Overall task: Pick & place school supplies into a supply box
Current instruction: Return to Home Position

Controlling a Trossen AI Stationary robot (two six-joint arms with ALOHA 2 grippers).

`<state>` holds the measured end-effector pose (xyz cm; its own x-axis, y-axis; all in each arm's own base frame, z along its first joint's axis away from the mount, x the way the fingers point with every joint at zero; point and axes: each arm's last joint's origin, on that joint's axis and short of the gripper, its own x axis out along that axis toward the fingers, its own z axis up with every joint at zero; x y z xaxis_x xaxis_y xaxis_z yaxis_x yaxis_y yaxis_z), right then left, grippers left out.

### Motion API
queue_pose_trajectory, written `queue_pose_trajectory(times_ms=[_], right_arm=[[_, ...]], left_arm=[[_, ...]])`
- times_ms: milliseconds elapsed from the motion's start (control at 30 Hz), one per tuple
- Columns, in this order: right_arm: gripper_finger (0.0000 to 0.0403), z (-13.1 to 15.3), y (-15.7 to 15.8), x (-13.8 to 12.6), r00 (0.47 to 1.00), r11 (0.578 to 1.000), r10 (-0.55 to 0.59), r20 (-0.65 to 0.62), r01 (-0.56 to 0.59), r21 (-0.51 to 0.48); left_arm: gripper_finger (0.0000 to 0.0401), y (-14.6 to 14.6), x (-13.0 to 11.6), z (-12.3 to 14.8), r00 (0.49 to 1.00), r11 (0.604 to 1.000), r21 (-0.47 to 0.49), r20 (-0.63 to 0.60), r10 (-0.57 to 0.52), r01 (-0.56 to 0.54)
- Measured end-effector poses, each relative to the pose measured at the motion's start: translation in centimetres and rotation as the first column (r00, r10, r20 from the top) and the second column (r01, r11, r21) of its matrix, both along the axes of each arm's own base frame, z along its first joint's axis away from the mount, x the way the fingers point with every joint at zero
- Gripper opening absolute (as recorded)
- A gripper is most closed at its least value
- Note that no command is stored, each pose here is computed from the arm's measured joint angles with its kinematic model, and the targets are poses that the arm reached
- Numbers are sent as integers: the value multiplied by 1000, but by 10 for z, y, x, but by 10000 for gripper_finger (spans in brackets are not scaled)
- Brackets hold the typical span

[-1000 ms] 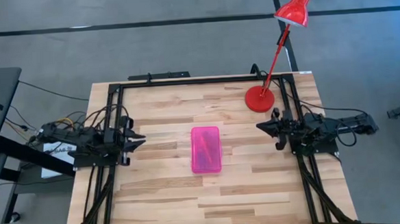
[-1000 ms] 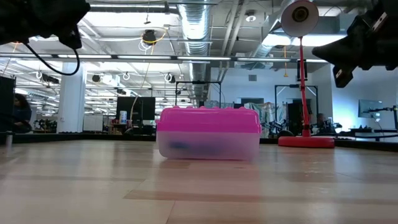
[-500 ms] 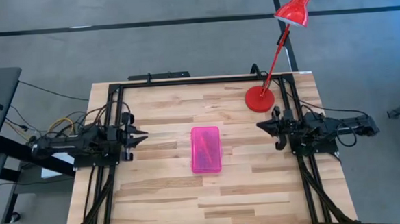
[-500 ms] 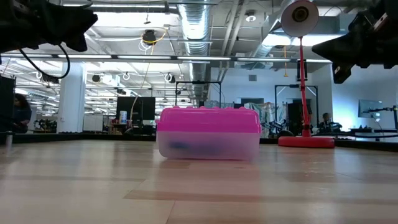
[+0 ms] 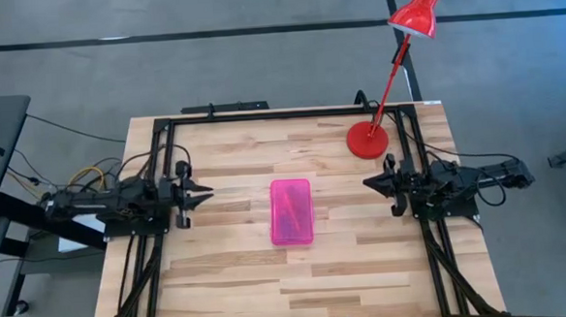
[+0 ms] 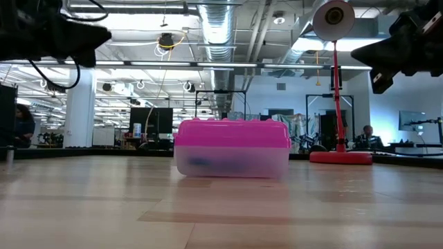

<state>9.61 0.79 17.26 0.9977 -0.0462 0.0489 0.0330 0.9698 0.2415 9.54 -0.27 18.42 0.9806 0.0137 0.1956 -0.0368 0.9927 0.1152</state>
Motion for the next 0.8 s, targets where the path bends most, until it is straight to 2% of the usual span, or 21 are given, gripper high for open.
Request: queue_pose_trajectory(times_ms=[167,400,567,800], right_arm=[[1,0,2,0,1000,1000,18,4,-18,1],[1,3,3,0,999,1000,26,31,-27,8],[1,3,3,0,999,998,28,30,-30,55],[1,2,3,0,999,998,30,27,-31,48]], left_arm=[[59,-4,1,-10,994,999,7,-106,-39,40],[59,-8,1,-14,988,993,98,-147,-45,60],[59,-9,1,-15,986,981,170,-153,-62,89],[59,-10,1,-15,985,978,182,-156,-77,105]])
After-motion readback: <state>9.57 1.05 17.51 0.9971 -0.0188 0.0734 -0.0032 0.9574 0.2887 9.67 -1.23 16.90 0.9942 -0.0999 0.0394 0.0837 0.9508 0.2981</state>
